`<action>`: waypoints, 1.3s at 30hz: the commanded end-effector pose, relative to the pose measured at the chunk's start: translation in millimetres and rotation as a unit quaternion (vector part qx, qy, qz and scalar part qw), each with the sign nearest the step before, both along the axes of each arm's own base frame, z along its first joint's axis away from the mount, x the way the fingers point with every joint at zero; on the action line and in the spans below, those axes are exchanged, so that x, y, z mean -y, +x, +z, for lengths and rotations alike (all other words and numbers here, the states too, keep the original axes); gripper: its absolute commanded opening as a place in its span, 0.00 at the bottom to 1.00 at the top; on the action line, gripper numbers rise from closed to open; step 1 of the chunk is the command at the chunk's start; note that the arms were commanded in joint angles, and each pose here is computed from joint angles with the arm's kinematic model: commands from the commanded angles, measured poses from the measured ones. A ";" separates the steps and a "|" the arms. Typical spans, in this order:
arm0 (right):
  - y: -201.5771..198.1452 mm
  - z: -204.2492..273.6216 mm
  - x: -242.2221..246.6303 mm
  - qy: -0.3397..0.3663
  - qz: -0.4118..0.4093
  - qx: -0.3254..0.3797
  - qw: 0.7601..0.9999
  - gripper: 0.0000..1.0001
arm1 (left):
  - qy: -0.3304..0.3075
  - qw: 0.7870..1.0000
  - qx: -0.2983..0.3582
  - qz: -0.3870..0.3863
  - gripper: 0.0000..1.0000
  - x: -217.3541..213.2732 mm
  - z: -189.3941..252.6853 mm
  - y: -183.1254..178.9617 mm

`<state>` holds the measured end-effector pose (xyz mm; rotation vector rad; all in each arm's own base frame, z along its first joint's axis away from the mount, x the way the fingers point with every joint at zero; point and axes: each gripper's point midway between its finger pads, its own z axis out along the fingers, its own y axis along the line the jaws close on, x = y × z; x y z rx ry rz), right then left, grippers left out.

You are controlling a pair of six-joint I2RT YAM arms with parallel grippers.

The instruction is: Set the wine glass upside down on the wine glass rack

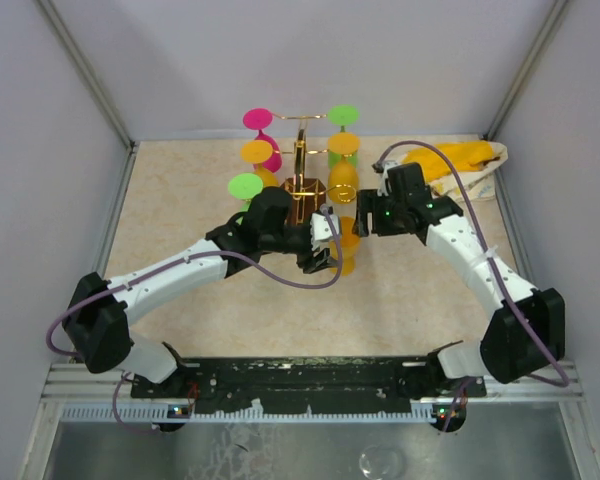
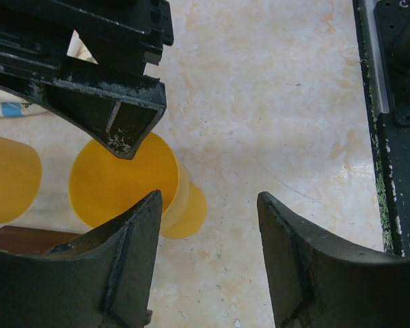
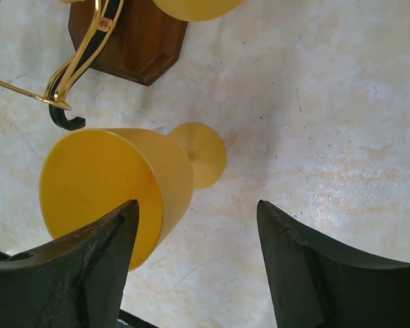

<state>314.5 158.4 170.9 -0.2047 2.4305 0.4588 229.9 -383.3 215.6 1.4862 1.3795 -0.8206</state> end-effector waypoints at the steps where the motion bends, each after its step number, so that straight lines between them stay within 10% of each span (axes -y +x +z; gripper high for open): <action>1: 9.0 0.5 -7.1 -0.003 0.008 0.018 1.000 0.67 | -0.006 1.000 0.004 0.000 0.64 1.1 8.4 -1.9; 6: 10.3 -4.0 -6.3 -0.007 0.005 0.015 1.000 0.55 | -0.009 1.000 0.005 -0.002 0.64 2.9 10.6 -0.8; 16: 12.8 0.7 8.1 -0.039 -0.016 0.029 0.999 0.00 | -0.018 1.000 0.000 -0.016 0.65 8.8 16.1 -3.1; 25: 19.9 33.7 91.6 -0.198 -0.131 0.062 0.969 0.00 | -0.085 0.996 0.008 0.009 0.68 31.7 66.1 17.0; 39: 36.5 130.7 158.3 -0.238 -0.229 0.174 0.928 0.00 | -0.235 0.964 0.018 -0.124 0.70 51.2 195.6 -24.2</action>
